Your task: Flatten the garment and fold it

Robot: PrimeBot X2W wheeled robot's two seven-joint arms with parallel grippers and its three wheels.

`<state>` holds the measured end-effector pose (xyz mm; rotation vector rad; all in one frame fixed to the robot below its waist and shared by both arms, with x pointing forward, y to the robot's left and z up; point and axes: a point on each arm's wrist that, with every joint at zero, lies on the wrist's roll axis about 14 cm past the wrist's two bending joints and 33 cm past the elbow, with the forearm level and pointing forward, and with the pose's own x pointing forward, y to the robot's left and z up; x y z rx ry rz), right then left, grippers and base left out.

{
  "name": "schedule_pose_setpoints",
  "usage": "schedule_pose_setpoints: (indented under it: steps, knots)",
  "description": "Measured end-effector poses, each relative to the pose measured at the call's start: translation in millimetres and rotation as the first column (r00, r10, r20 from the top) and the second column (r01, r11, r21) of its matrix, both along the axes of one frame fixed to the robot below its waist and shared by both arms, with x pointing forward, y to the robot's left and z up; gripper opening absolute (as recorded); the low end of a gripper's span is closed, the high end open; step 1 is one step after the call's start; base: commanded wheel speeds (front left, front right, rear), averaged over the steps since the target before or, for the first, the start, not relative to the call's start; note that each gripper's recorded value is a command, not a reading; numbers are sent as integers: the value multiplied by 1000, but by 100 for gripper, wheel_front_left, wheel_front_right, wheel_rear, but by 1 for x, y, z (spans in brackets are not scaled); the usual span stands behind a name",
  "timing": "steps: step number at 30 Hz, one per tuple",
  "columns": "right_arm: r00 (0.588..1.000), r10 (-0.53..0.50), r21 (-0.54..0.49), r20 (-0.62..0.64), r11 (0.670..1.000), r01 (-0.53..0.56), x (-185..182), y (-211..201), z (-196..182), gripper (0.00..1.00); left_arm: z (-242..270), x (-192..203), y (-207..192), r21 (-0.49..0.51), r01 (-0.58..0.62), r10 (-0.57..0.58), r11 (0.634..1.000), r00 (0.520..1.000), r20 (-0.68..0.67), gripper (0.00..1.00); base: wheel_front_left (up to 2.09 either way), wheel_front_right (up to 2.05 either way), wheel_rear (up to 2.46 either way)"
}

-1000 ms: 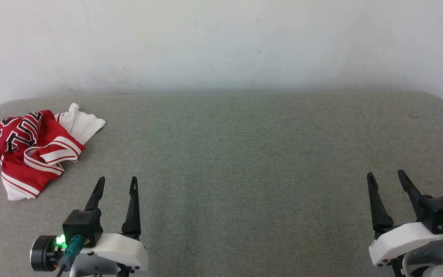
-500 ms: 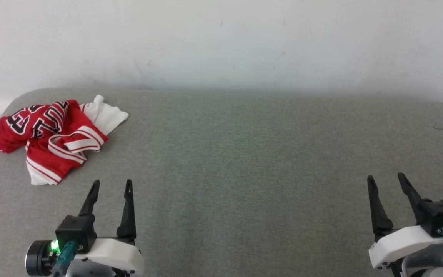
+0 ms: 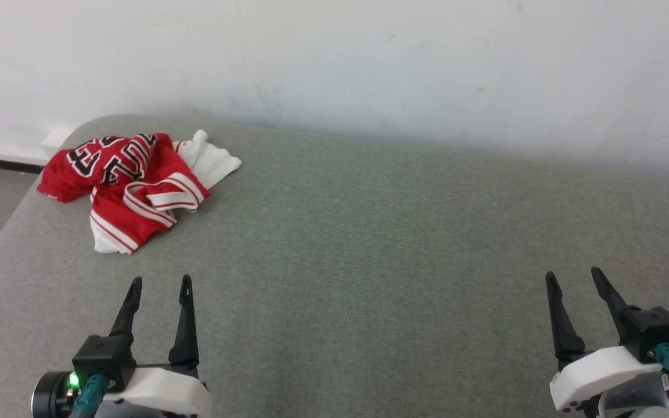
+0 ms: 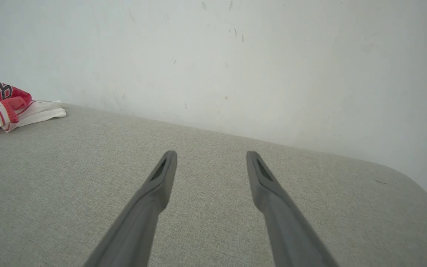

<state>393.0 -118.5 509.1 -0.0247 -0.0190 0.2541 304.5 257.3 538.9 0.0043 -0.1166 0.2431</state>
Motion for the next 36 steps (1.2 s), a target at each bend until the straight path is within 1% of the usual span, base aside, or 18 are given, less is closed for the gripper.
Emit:
schedule_pose_setpoints:
  steps: [9,15,25,36]
  knots:
    - [997,81,-5,-7,997,-81,7,29,-7,100,2,-21,22,-9,-82,82,997,996,20,100,0,0,0]
    - [988,153,-13,-16,988,-153,10,54,-11,100,2,-38,37,-22,-145,145,989,989,31,100,0,0,0]
    - [962,271,-20,-24,962,-272,12,98,-15,100,-1,-72,58,-37,-246,247,969,968,37,100,0,0,0]
    - [927,375,-23,-22,927,-375,10,137,-15,100,-3,-115,77,-47,-356,359,933,932,49,100,0,0,0]
